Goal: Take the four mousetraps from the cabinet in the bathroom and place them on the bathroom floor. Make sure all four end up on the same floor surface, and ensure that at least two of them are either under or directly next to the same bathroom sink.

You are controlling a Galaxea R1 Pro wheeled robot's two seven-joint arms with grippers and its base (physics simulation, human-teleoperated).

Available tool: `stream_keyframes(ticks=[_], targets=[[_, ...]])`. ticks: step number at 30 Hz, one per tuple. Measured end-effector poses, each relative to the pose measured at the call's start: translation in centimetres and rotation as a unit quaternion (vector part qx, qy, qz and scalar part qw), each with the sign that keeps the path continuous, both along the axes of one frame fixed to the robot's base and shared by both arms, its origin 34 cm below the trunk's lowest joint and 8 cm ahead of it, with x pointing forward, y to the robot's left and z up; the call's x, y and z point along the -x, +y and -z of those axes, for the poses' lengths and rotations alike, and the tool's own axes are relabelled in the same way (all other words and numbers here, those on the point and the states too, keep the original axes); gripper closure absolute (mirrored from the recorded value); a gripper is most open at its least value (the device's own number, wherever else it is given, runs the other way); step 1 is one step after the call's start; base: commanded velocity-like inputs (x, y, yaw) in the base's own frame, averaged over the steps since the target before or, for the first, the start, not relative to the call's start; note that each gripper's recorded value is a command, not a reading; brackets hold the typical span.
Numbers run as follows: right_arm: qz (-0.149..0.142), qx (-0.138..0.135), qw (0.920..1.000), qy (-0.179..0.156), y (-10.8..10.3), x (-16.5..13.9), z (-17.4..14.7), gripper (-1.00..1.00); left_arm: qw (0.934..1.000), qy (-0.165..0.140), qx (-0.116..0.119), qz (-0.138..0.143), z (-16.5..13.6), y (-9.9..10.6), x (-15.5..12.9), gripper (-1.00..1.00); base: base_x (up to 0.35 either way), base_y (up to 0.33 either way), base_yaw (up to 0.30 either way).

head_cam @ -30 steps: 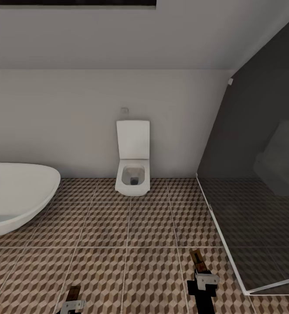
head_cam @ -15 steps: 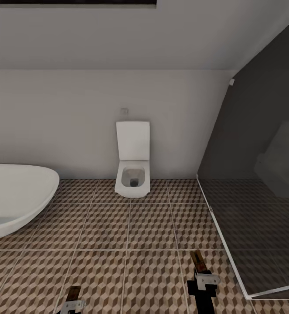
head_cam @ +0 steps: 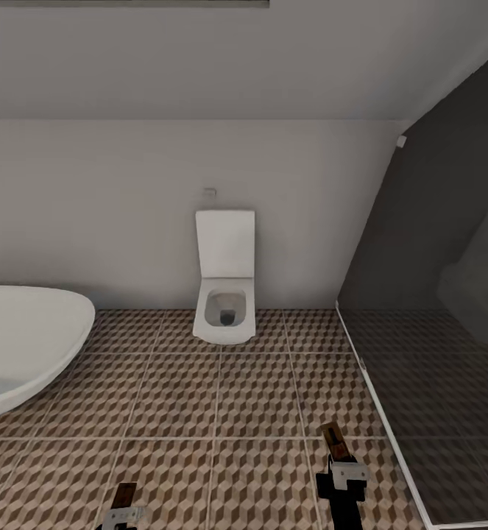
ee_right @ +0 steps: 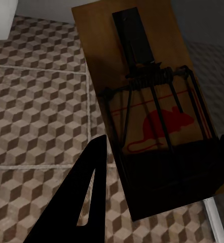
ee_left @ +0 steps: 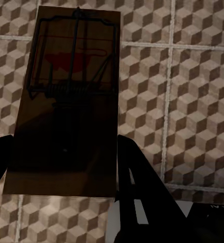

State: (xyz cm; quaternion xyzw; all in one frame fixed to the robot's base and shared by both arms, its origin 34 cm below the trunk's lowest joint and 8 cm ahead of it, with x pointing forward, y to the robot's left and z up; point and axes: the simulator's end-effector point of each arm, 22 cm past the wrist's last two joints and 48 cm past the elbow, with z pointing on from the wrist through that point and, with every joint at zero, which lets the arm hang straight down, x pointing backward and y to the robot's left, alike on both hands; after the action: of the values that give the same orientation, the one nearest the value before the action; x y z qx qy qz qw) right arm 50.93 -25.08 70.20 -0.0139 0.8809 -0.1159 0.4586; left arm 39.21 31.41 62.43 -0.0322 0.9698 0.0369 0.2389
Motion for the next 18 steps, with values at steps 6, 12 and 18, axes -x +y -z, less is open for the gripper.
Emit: stream_keyframes(ticks=[6,12,18], targets=[[0.000,0.000,1.0000,0.000,0.00,-0.01,0.00,1.00,1.0000,0.000,0.000,0.000,0.00,0.00,0.00,1.00,0.182,0.164,0.000],[0.000,0.000,1.0000,0.000,0.00,-0.01,0.02,1.00,1.0000,0.000,0.001,0.001,0.03,-0.12,-0.01,1.00,0.060,0.040,0.000],[-0.003,-0.002,1.0000,0.000,0.28,-0.07,0.02,1.00,1.0000,-0.001,0.001,0.000,-0.01,-0.13,-0.18,1.00,0.004,0.002,0.000]])
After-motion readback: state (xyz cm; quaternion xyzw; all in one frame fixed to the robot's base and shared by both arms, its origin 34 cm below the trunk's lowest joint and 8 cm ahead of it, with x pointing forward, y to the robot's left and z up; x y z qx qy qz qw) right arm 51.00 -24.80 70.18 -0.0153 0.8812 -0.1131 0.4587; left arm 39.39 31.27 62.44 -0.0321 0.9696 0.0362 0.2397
